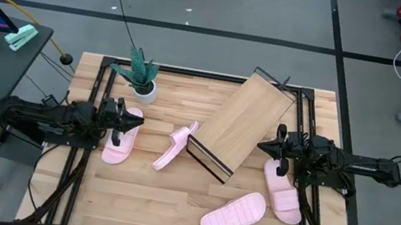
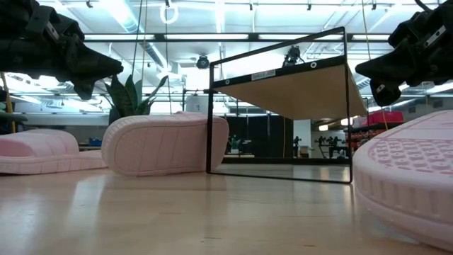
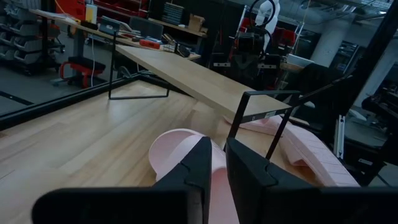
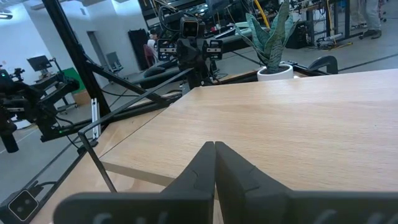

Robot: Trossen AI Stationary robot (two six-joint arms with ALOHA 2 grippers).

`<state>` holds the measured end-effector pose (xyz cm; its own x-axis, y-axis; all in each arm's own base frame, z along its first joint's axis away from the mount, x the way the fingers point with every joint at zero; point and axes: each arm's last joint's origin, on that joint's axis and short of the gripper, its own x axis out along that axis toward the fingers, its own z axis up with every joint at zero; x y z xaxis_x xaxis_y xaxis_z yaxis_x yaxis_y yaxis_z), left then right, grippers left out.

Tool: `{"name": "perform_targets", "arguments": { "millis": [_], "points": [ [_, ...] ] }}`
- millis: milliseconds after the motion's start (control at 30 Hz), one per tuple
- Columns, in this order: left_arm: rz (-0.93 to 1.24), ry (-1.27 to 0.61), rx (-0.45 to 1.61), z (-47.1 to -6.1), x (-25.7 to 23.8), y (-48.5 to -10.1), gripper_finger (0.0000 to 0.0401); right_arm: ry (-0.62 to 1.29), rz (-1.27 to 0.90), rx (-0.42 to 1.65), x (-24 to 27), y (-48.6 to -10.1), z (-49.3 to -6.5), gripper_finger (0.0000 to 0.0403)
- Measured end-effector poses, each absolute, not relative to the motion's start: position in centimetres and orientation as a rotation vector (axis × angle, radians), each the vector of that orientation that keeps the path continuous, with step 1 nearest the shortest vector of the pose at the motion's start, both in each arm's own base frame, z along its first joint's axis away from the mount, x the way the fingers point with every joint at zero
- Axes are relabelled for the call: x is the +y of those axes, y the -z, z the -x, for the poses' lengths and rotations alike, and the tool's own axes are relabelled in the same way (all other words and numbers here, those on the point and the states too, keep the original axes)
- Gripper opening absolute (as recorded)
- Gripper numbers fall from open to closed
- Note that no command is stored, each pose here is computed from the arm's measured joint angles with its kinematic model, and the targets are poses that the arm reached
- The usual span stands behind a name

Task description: Pick and place slides into the shelf

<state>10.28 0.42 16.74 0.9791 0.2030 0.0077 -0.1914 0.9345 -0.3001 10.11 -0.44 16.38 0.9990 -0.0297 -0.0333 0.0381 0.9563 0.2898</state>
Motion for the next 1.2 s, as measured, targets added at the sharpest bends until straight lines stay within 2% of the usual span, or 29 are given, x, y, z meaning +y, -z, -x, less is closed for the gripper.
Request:
{"name": "perform_targets", "arguments": {
  "millis": [300,633,867,1200],
  "points": [
    [0.303,-0.202,-0.039,-10.3,0.4,-16.7,0.0061,0.034,-0.295,0.028,-0.4,-16.4,-10.1,0.0014],
    [0.303,-0.202,-0.039,-10.3,0.4,-16.8,0.0051,0.035,-0.297,0.028,-0.4,-16.4,-10.1,0.0014],
    [0.291,-0.204,-0.049,-10.3,0.4,-16.8,0.0057,0.035,-0.367,0.027,-0.4,-16.4,-10.1,0.0014],
    [0.259,-0.309,-0.256,-9.9,0.8,-18.8,0.0051,0.083,-0.439,0.008,-0.6,-16.5,-10.1,0.0014]
  ]
}}
